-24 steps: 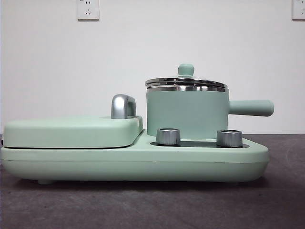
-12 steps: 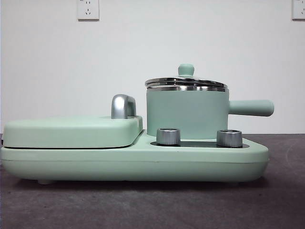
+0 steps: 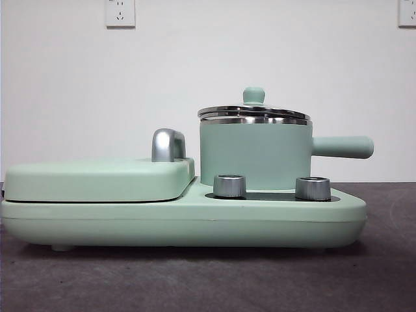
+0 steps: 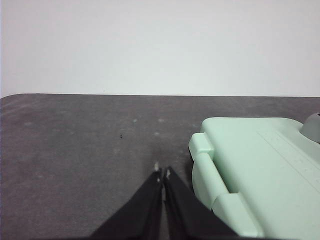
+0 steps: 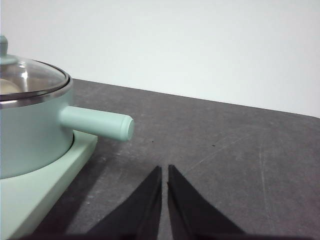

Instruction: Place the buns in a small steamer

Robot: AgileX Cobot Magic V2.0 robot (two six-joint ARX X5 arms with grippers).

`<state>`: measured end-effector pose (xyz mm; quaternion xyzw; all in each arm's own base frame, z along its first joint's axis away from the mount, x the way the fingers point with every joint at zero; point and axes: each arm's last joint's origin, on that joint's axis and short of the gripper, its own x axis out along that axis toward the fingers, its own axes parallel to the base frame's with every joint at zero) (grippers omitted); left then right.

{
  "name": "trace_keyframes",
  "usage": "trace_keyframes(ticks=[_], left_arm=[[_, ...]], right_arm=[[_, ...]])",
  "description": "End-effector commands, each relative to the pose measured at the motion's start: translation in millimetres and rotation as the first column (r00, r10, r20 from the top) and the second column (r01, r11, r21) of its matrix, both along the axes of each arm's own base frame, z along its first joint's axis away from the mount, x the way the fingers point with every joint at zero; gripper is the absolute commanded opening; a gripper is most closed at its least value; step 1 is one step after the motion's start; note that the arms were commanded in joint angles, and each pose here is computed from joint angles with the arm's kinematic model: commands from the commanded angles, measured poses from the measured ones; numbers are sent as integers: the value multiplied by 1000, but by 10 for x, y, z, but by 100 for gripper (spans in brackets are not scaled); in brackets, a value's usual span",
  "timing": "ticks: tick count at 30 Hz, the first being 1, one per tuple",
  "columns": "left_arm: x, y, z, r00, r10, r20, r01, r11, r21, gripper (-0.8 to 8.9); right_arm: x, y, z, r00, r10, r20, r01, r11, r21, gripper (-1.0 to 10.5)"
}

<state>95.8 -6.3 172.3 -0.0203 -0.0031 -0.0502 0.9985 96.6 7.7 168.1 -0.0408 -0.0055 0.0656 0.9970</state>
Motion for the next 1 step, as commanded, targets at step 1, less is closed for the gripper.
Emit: trace_keyframes(ticks=[1], left_arm=[[12, 0, -53, 1000, 2, -5, -2, 1000, 10, 7]], right_arm=[[2, -2, 1, 1000, -3, 11, 3, 1000, 3, 20]])
